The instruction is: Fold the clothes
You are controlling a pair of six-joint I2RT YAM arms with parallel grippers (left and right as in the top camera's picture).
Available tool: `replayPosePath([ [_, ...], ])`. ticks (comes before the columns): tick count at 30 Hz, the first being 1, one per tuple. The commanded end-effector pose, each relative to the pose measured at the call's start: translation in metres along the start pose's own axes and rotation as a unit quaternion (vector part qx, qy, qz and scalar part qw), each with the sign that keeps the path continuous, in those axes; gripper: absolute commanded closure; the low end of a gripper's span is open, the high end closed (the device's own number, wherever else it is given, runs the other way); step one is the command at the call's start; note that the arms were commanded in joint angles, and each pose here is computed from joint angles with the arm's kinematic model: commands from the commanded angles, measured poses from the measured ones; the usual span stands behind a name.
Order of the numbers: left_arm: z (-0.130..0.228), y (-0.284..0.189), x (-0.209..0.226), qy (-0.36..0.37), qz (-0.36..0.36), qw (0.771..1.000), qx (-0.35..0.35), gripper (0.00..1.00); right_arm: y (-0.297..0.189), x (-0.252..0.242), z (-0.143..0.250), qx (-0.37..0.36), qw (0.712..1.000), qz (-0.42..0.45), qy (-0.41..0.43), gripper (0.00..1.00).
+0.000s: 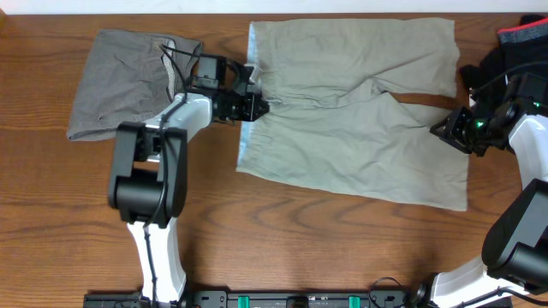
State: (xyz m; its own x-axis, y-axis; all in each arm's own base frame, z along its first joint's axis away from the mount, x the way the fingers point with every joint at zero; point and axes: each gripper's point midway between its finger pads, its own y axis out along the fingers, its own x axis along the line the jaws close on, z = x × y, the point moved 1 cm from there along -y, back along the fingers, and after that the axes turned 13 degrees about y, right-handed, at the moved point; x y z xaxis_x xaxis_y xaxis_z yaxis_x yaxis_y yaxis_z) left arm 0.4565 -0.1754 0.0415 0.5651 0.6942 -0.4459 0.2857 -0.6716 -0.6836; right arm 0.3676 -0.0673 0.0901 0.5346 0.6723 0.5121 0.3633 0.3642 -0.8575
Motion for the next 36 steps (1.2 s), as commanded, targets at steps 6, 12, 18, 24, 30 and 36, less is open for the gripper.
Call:
replayPosePath([
  [6, -0.015, -0.039, 0.005, 0.004, -0.094, 0.996, 0.004, 0.94, 0.002, 0.005, -0.003, -0.006, 1.000, -0.007, -0.001, 0.71],
  [12, -0.029, -0.050, -0.020, 0.029, -0.075, 0.997, -0.014, 0.94, 0.002, 0.007, -0.006, -0.012, 1.000, -0.010, 0.007, 0.71],
  [18, -0.054, -0.090, -0.040, 0.075, -0.116, 0.989, -0.047, 0.94, 0.002, 0.007, -0.006, -0.013, 1.000, -0.010, 0.007, 0.71],
  [24, -0.014, -0.094, 0.002, 0.034, -0.225, 0.973, 0.032, 0.94, 0.001, 0.008, -0.008, -0.018, 1.000, -0.012, 0.004, 0.71],
  [30, 0.039, -0.059, 0.046, -0.004, -0.268, 0.956, 0.120, 0.94, 0.001, 0.007, -0.007, -0.016, 1.000, -0.011, 0.005, 0.71],
  [36, 0.079, -0.047, 0.084, -0.073, -0.347, 0.920, 0.168, 0.94, 0.002, 0.007, -0.006, -0.013, 1.000, -0.010, 0.007, 0.71],
])
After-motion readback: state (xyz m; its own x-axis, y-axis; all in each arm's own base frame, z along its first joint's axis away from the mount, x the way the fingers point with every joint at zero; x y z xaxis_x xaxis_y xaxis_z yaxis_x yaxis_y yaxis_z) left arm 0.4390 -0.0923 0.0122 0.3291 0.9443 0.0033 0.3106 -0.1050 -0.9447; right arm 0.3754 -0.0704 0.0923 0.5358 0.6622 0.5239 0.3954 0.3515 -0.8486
